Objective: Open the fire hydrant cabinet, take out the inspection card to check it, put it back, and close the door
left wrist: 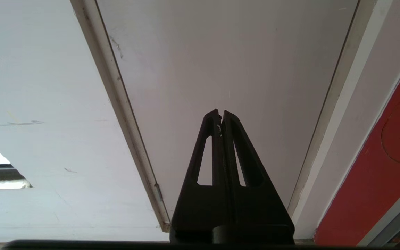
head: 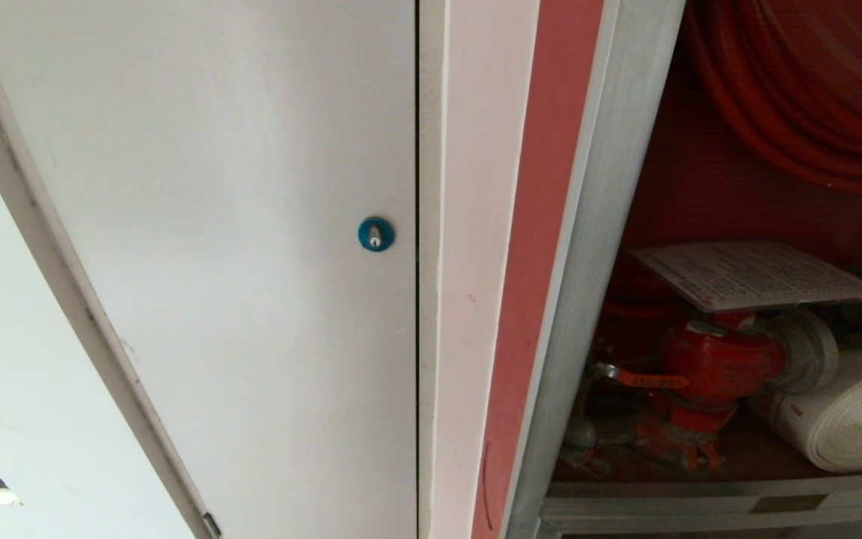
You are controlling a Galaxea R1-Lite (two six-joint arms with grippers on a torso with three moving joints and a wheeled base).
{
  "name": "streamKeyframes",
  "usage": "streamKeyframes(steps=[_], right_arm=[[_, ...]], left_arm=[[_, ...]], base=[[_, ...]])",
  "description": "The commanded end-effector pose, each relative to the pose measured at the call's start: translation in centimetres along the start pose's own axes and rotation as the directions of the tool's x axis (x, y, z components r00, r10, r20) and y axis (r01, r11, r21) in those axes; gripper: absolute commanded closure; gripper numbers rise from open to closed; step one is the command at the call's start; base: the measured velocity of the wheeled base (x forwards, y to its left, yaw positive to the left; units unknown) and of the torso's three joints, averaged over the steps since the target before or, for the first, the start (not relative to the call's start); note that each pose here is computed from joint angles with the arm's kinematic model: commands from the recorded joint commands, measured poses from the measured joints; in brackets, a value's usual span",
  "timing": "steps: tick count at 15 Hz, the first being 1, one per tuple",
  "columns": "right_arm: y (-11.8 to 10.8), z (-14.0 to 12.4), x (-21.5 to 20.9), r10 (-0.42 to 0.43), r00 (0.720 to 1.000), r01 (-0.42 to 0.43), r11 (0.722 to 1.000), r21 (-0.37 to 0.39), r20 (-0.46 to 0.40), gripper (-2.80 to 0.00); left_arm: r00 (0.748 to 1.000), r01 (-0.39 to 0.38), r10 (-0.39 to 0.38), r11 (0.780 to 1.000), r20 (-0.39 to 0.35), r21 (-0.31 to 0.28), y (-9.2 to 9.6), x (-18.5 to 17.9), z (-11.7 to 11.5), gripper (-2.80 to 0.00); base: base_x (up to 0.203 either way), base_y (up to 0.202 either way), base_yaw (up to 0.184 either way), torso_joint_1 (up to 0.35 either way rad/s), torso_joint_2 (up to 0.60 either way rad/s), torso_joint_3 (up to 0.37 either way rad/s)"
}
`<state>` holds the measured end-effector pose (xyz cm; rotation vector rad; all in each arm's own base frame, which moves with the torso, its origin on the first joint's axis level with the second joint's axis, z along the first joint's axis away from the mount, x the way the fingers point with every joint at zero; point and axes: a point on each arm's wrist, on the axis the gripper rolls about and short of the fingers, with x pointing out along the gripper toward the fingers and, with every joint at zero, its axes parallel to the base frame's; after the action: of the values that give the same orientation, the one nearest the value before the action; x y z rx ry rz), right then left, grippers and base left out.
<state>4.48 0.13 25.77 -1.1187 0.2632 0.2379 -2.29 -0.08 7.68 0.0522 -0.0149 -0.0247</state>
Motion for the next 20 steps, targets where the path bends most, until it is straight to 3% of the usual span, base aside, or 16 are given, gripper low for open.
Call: streamKeyframes(steps=[1, 5, 9, 12, 13, 16, 20], right_arm=[[-1.9, 0.8, 0.7, 0.061, 0.997, -0.068, 0.987, -0.144, -0.047, 0.00], [-5.0, 2.3, 0.2, 0.130, 0.989, -0.144, 0.963, -0.230, -0.076, 0.00], [-7.4, 3.5, 0.4, 0.289, 0.946, -0.316, 0.924, -0.217, -0.148, 0.00], [-7.4, 3.4, 1.7, 0.347, 0.918, -0.385, 0.895, -0.224, -0.192, 0.00], [-7.1, 3.4, 2.4, 0.368, 0.909, -0.408, 0.884, -0.228, -0.197, -2.80], [-7.3, 3.7, 4.5, 0.355, 0.896, -0.421, 0.871, -0.254, -0.267, -2.80], [-7.7, 3.9, 7.7, 0.368, 0.885, -0.439, 0.863, -0.250, -0.284, -2.80]], left_arm=[[1.000, 0.000, 0.000, 1.000, -0.007, 0.000, 0.0, 0.1, -0.2, 0.00], [1.000, 0.001, -0.001, 1.000, -0.007, 0.000, 0.0, 0.1, -0.2, 0.00], [1.000, 0.001, -0.001, 1.000, -0.007, 0.000, 0.0, 0.1, -0.2, 0.00], [1.000, 0.001, -0.001, 1.000, -0.007, 0.000, 0.0, 0.1, -0.2, 0.00], [1.000, 0.001, -0.001, 1.000, -0.007, 0.000, 0.0, 0.1, -0.2, 0.00], [1.000, 0.000, 0.000, 1.000, -0.007, 0.000, 0.0, 0.1, -0.2, 0.00], [1.000, 0.000, 0.000, 1.000, -0.007, 0.000, 0.0, 0.1, -0.2, 0.00]], base=[[0.000, 0.000, 0.000, 0.000, 0.00, 0.000], [0.000, 0.000, 0.000, 0.000, 0.00, 0.000], [0.000, 0.000, 0.000, 0.000, 0.00, 0.000], [0.000, 0.000, 0.000, 0.000, 0.00, 0.000], [0.000, 0.000, 0.000, 0.000, 0.00, 0.000], [0.000, 0.000, 0.000, 0.000, 0.00, 0.000], [0.000, 0.000, 0.000, 0.000, 0.00, 0.000]])
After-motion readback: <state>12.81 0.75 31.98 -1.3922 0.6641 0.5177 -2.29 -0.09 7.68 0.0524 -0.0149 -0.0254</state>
